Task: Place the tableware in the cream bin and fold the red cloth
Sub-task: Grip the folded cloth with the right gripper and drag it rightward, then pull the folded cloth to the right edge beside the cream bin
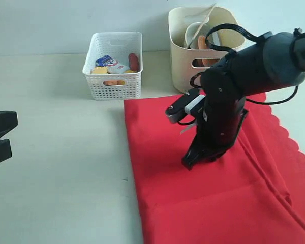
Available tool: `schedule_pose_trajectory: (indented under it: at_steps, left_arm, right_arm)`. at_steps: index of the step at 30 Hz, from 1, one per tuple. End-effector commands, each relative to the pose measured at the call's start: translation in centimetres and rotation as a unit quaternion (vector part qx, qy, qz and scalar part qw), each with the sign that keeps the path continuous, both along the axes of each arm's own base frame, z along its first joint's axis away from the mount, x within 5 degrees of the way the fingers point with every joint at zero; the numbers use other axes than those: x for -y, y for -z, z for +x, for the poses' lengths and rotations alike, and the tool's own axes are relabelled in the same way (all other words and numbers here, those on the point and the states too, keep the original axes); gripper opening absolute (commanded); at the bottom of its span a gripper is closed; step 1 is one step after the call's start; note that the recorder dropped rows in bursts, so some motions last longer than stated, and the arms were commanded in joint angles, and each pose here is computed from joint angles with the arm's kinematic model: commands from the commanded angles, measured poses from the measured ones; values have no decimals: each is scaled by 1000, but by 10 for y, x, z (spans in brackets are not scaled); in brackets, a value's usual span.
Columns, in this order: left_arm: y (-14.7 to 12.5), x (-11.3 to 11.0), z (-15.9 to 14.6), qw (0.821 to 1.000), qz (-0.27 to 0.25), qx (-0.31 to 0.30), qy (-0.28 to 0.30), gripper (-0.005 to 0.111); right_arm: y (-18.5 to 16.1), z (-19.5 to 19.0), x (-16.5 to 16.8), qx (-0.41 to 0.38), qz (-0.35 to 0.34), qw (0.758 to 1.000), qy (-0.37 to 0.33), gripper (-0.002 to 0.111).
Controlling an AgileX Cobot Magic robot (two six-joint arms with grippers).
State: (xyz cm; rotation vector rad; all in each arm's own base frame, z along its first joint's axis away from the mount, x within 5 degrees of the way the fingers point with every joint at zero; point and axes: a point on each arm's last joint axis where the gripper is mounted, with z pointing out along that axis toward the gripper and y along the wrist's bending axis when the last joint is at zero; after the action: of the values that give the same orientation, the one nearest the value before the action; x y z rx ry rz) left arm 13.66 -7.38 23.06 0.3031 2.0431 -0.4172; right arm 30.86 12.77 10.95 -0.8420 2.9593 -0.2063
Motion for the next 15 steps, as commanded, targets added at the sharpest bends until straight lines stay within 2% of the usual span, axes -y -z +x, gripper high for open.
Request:
schedule_pose_trajectory:
  at_steps: [1, 4, 12, 15]
  left_arm:
    - [0, 0, -1, 1000, -6, 3, 1, 0]
    - [0, 0, -1, 1000, -6, 3, 1, 0]
    - [0, 0, -1, 1000, -8, 2, 0, 0]
    - [0, 0, -1, 1000, -10, 1, -1, 0]
  right_arm:
    - [17, 0, 57, -21, -71, 995, 61, 0]
    - [19, 7, 87, 4, -68, 990, 124, 0]
    - [17, 31, 166, 118, -27, 967, 226, 0]
    - [16, 26, 192, 108, -48, 959, 259, 0]
